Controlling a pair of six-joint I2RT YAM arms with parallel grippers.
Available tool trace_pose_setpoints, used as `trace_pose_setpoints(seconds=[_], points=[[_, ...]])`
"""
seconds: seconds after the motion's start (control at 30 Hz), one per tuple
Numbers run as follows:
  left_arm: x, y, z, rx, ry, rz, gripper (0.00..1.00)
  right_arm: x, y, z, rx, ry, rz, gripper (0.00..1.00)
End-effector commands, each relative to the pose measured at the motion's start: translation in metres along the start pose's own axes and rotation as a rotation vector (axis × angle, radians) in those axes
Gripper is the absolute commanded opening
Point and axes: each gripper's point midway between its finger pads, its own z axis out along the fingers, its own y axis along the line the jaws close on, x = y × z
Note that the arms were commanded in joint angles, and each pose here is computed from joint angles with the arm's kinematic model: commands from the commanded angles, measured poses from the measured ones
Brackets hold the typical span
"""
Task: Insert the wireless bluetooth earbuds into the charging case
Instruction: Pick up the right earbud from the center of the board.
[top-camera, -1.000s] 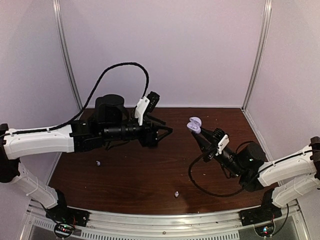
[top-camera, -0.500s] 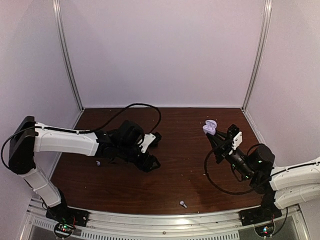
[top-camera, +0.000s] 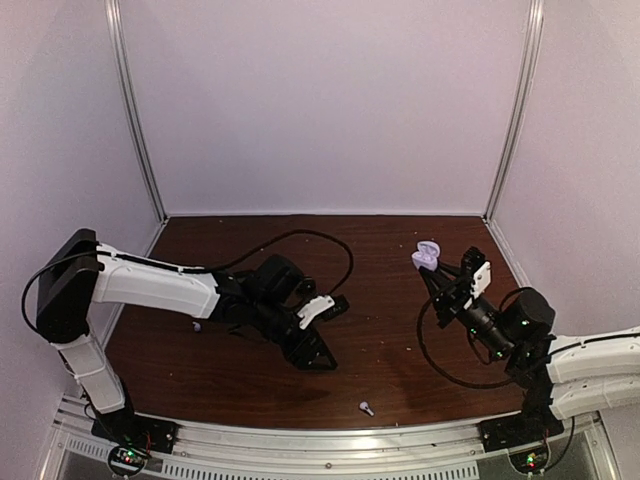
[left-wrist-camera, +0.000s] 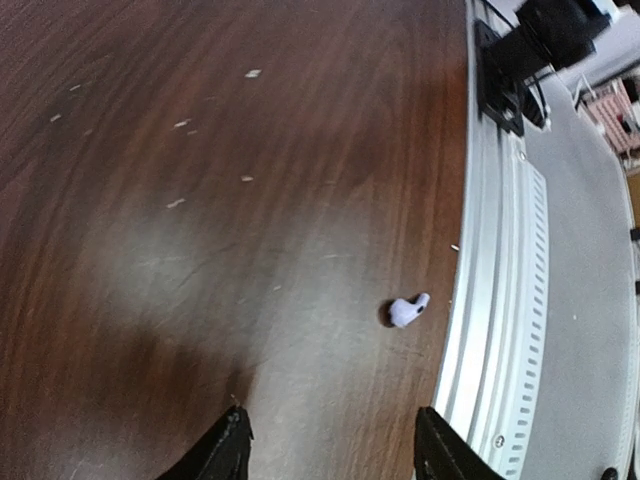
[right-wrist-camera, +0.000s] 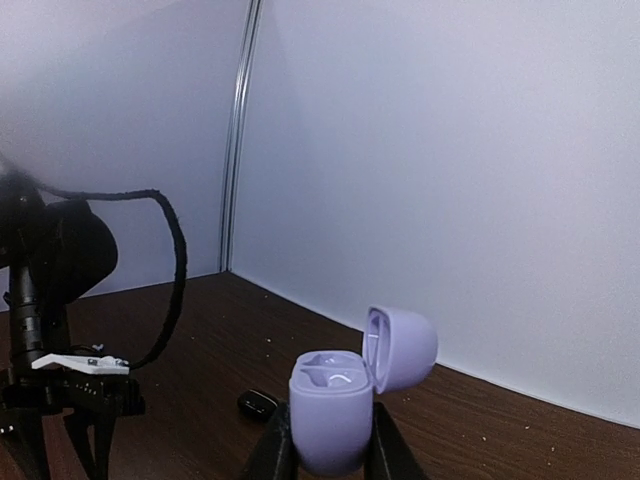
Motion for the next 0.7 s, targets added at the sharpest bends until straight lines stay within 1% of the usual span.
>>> trace_pose_setpoints(seconds=[0.0, 0.03, 0.07, 0.2, 0.33, 0.5, 0.67], points=[[0.01, -0.04, 0.033, 0.004, 0.082, 0.308, 0.56, 0.001, -0.004, -0.007, 0.008, 0.003, 0.024, 0.0], [0.013, -0.043, 0.038, 0.003, 0.079, 0.376, 0.56, 0.001, -0.004, -0.008, 0.006, 0.001, 0.025, 0.0], [0.014, -0.045, 0.041, 0.009, 0.06, 0.413, 0.55, -0.001, -0.004, -0.009, 0.004, -0.004, 0.028, 0.0], [0.001, -0.054, 0.041, 0.04, -0.11, 0.617, 0.56, -0.005, -0.006, -0.011, 0.005, -0.014, 0.036, 0.0], [-0.003, -0.057, 0.044, 0.044, -0.204, 0.768, 0.56, -0.009, -0.007, -0.013, 0.003, -0.027, 0.038, 0.0], [0.005, -0.055, 0.057, 0.072, -0.226, 0.858, 0.54, -0.01, -0.008, -0.015, 0.004, -0.024, 0.033, 0.0], [0.01, -0.061, 0.062, 0.128, -0.248, 0.896, 0.51, -0.012, -0.009, -0.015, 0.009, -0.027, 0.033, 0.0]])
